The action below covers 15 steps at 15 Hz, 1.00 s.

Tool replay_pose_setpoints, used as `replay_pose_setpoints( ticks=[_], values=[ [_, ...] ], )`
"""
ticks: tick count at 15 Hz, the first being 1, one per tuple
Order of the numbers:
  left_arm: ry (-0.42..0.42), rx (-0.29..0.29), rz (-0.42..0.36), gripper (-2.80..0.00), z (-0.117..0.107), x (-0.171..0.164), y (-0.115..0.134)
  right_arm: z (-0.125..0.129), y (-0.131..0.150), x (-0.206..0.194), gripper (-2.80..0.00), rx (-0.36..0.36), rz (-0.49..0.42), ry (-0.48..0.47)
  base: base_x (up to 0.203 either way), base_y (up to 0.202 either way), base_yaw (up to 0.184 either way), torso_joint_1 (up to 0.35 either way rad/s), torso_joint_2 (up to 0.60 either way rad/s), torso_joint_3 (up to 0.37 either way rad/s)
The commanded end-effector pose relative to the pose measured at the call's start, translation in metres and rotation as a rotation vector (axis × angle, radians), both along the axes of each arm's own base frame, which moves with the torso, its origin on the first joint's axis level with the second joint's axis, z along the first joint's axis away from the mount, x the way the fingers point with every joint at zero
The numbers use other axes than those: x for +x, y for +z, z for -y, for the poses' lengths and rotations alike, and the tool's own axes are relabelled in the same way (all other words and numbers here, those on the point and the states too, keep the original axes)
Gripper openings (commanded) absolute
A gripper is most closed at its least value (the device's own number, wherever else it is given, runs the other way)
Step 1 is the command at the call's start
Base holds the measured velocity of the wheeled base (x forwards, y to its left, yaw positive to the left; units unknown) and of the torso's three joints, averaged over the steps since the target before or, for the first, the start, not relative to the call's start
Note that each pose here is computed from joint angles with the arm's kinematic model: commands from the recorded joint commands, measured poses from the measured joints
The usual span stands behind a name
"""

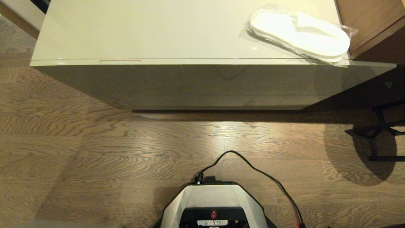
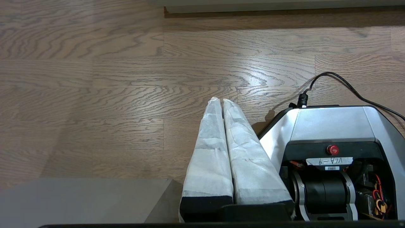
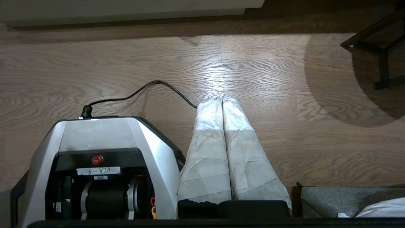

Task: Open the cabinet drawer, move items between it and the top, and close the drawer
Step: Open the drawer

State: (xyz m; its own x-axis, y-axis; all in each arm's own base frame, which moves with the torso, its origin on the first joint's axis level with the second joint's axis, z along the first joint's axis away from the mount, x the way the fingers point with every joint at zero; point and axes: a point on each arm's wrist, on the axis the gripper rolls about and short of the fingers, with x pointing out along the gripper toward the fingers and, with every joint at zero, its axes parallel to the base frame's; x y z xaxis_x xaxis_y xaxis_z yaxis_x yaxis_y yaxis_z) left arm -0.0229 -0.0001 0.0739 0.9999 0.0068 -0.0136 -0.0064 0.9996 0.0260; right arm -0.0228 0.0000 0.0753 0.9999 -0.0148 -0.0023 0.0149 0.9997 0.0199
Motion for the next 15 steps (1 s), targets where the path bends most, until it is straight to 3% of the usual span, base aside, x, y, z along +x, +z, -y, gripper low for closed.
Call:
replay_pose_setpoints(
  ticks=[1, 12, 15],
  values=[
    [0.001, 0.0, 0.0, -2.8, 0.0, 0.0, 0.0004, 0.0, -0.0004, 0.0002, -2.8, 0.003, -0.002, -0.001, 0.0, 0.0, 0.0, 0.0, 0.0, 0.0],
    [0.001, 0.0, -0.002, -2.8, 0.0, 0.0001, 0.0, -0.0002, -0.0005, 0.0002, -2.8, -0.009, -0.004, 0.007, 0.0, 0.0, 0.0, 0.0, 0.0, 0.0],
    [0.001, 0.0, -0.002, -2.8, 0.0, 0.0001, 0.0, -0.0002, -0.0006, 0.0002, -2.8, -0.047, -0.005, 0.009, 0.0, 0.0, 0.0, 0.0, 0.0, 0.0]
  ],
)
